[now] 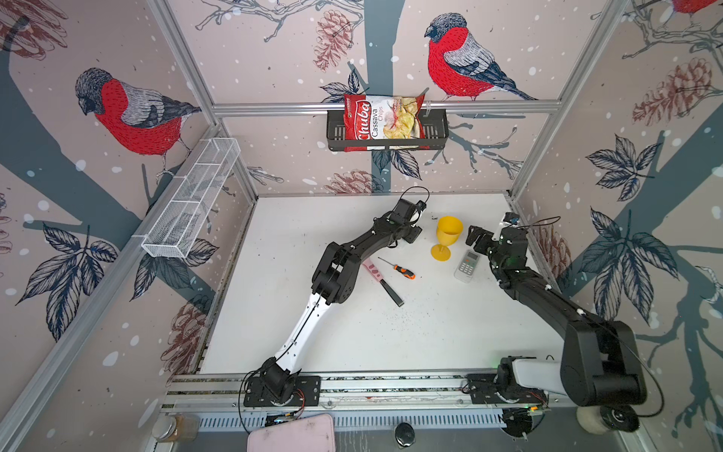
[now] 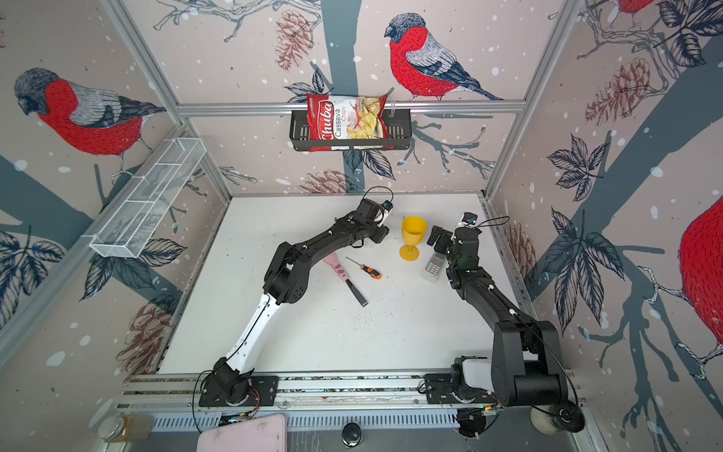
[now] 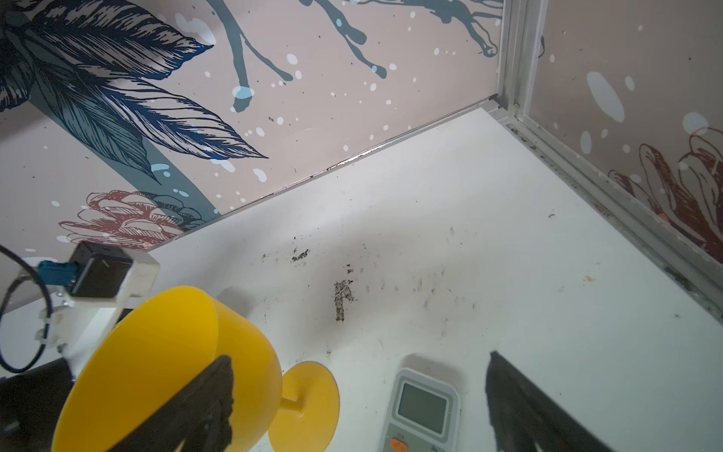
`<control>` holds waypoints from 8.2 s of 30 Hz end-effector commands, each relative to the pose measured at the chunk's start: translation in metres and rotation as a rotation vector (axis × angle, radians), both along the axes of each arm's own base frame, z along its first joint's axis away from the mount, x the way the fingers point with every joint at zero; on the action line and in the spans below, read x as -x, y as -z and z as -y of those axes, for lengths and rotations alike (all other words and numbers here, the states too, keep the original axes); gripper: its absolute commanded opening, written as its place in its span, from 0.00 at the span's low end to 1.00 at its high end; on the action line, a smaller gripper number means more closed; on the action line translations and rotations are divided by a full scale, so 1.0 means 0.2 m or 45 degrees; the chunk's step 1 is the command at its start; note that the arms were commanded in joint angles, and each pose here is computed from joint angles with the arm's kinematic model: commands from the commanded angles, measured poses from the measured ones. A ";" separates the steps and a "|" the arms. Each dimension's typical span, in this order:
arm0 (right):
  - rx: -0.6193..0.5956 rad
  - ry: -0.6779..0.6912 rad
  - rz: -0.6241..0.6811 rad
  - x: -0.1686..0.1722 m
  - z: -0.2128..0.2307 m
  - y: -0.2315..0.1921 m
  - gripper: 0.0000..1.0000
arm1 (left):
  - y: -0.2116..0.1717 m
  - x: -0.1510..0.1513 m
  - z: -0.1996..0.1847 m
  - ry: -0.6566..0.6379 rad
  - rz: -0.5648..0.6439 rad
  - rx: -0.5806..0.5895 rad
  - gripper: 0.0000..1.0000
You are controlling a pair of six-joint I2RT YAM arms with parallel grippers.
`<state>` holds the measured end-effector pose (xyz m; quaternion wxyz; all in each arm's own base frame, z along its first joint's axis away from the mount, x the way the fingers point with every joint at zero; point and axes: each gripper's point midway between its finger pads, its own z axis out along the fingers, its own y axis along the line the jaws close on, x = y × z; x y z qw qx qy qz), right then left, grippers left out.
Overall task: Unload the batteries from the remote control
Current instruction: 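Reach the left gripper to the white remote and close on its end, then lift the white remote with the left gripper while the right gripper moves toward it, then grasp the remote's back end with the right gripper beside the left gripper, then open the left gripper and pull it back while the right gripper holds the remote, then lower the remote with the right gripper onto the table near the pink knife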
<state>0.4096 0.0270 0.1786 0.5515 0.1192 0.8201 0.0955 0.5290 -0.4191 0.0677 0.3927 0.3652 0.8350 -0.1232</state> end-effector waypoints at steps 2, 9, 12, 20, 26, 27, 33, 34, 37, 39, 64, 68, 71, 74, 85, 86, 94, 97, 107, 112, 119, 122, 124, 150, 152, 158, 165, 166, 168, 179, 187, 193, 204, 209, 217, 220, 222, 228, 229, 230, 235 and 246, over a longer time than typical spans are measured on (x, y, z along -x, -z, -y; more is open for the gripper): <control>-0.008 -0.015 0.039 0.00 -0.01 -0.06 1.00 | -0.20 -0.01 0.02 0.010 0.074 0.086 0.47; -0.078 -0.232 0.144 0.04 -0.15 -0.19 1.00 | -0.43 0.08 -0.06 -0.040 0.090 0.182 0.46; -0.152 -0.372 0.248 0.09 -0.24 -0.29 1.00 | -0.58 0.14 -0.13 -0.031 0.078 0.342 0.46; -0.290 -0.728 0.377 0.21 -0.46 -0.48 1.00 | -0.97 0.30 -0.38 0.099 -0.080 0.914 0.46; -0.412 -1.054 0.417 0.31 -0.69 -0.60 1.00 | -1.18 0.46 -0.51 0.210 -0.108 1.188 0.45; -0.432 -1.101 0.423 0.32 -0.73 -0.62 1.00 | -1.21 0.48 -0.54 0.222 -0.102 1.218 0.45; -0.557 -1.300 0.433 0.32 -0.95 -0.67 1.00 | -1.38 0.56 -0.69 0.300 -0.074 1.394 0.45; -0.570 -1.333 0.425 0.31 -1.00 -0.67 1.00 | -1.41 0.57 -0.71 0.318 -0.071 1.432 0.45; -0.600 -1.430 0.409 0.30 -1.14 -0.68 1.00 | -1.42 0.57 -0.74 0.338 -0.090 1.456 0.44; -0.627 -1.483 0.390 0.29 -1.22 -0.68 0.99 | -1.42 0.57 -0.76 0.338 -0.078 1.444 0.44; -0.747 -1.881 0.337 0.23 -1.64 -0.74 0.94 | -1.53 0.54 -0.78 0.421 -0.061 1.547 0.41; -0.735 -1.897 0.351 0.23 -1.68 -0.75 1.00 | -1.54 0.55 -0.76 0.434 -0.067 1.545 0.41; -0.730 -1.913 0.348 0.23 -1.71 -0.75 1.00 | -1.54 0.56 -0.74 0.444 -0.072 1.545 0.41; -0.731 -1.932 0.351 0.24 -1.74 -0.76 0.99 | -1.53 0.56 -0.74 0.442 -0.073 1.543 0.41; -0.736 -1.933 0.355 0.22 -1.78 -0.78 0.93 | -1.55 0.57 -0.74 0.458 -0.068 1.552 0.40; -0.739 -1.931 0.352 0.22 -1.78 -0.78 0.91 | -1.55 0.57 -0.74 0.457 -0.066 1.551 0.40; -0.753 -1.909 0.349 0.19 -1.78 -0.77 0.77 | -1.54 0.58 -0.74 0.459 -0.071 1.550 0.40; -0.759 -1.894 0.352 0.18 -1.78 -0.78 0.71 | -1.52 0.58 -0.74 0.454 -0.077 1.550 0.40; -0.772 -1.873 0.345 0.16 -1.76 -0.77 0.49 | -1.51 0.59 -0.75 0.457 -0.084 1.564 0.40; -0.774 -1.883 0.346 0.17 -1.77 -0.78 0.62 | -1.50 0.59 -0.75 0.454 -0.087 1.565 0.40; -0.778 -1.887 0.336 0.17 -1.79 -0.78 0.71 | -1.51 0.59 -0.73 0.458 -0.086 1.570 0.39; -0.780 -1.883 0.335 0.17 -1.78 -0.77 0.68 | -1.49 0.59 -0.73 0.450 -0.089 1.569 0.39; -0.785 -1.881 0.335 0.17 -1.79 -0.78 0.67 | -1.48 0.59 -0.73 0.441 -0.089 1.569 0.39; -0.839 -1.872 0.320 0.15 -1.80 -0.77 0.35 | -1.43 0.59 -0.74 0.431 -0.086 1.575 0.41; -0.838 -1.872 0.321 0.15 -1.80 -0.77 0.33 | -1.44 0.59 -0.74 0.432 -0.083 1.576 0.42; -0.835 -1.873 0.313 0.16 -1.80 -0.77 0.27 | -1.43 0.58 -0.74 0.426 -0.090 1.568 0.50; -0.829 -1.869 0.299 0.16 -1.79 -0.74 0.24 | -1.42 0.58 -0.75 0.420 -0.093 1.577 0.67; -0.829 -1.868 0.297 0.17 -1.78 -0.73 0.24 | -1.42 0.58 -0.75 0.419 -0.092 1.579 0.70; -0.829 -1.868 0.293 0.17 -1.78 -0.73 0.24 | -1.41 0.58 -0.75 0.419 -0.094 1.577 0.74; -0.822 -1.855 0.262 0.17 -1.76 -0.69 0.24 | -1.42 0.55 -0.82 0.346 -0.047 1.580 0.98; -0.632 -1.764 0.101 0.08 -1.78 -0.52 0.23 | -1.42 0.54 -1.01 0.137 0.059 1.571 0.98; -0.253 -1.631 -0.160 -0.04 -1.78 -0.25 0.22 | -1.20 0.59 -1.21 -0.266 0.140 1.439 0.97; 0.469 -1.308 -0.606 -0.24 -1.74 0.26 0.20 | -0.90 0.90 -1.29 -0.587 0.171 1.116 0.97; 0.646 -1.264 -0.653 -0.23 -1.73 0.36 0.21 | -0.82 1.03 -1.33 -0.595 0.149 1.101 0.96; 0.826 -1.124 -0.750 -0.26 -1.65 0.53 0.20 | -0.75 1.13 -1.36 -0.621 0.132 1.078 0.96; 0.864 -1.110 -0.756 -0.24 -1.66 0.60 0.20 | -0.75 1.14 -1.36 -0.628 0.134 1.081 0.95; 0.880 -1.118 -0.762 -0.23 -1.67 0.64 0.20 | -0.74 1.15 -1.36 -0.628 0.124 1.084 0.95; 0.866 -1.191 -0.805 -0.18 -1.71 0.74 0.28 | -0.76 1.16 -1.34 -0.599 0.095 1.121 0.96; 0.862 -1.201 -0.806 -0.17 -1.72 0.74 0.32 | -0.76 1.16 -1.34 -0.599 0.093 1.121 0.95; 0.859 -1.214 -0.811 -0.16 -1.72 0.75 0.37 | -0.76 1.16 -1.34 -0.601 0.089 1.119 0.96; 0.841 -1.246 -0.820 -0.14 -1.73 0.79 0.55 | -0.75 1.17 -1.34 -0.603 0.079 1.131 0.95; 0.851 -1.246 -0.777 -0.14 -1.75 0.78 0.79 | -0.75 1.19 -1.35 -0.612 0.085 1.117 0.95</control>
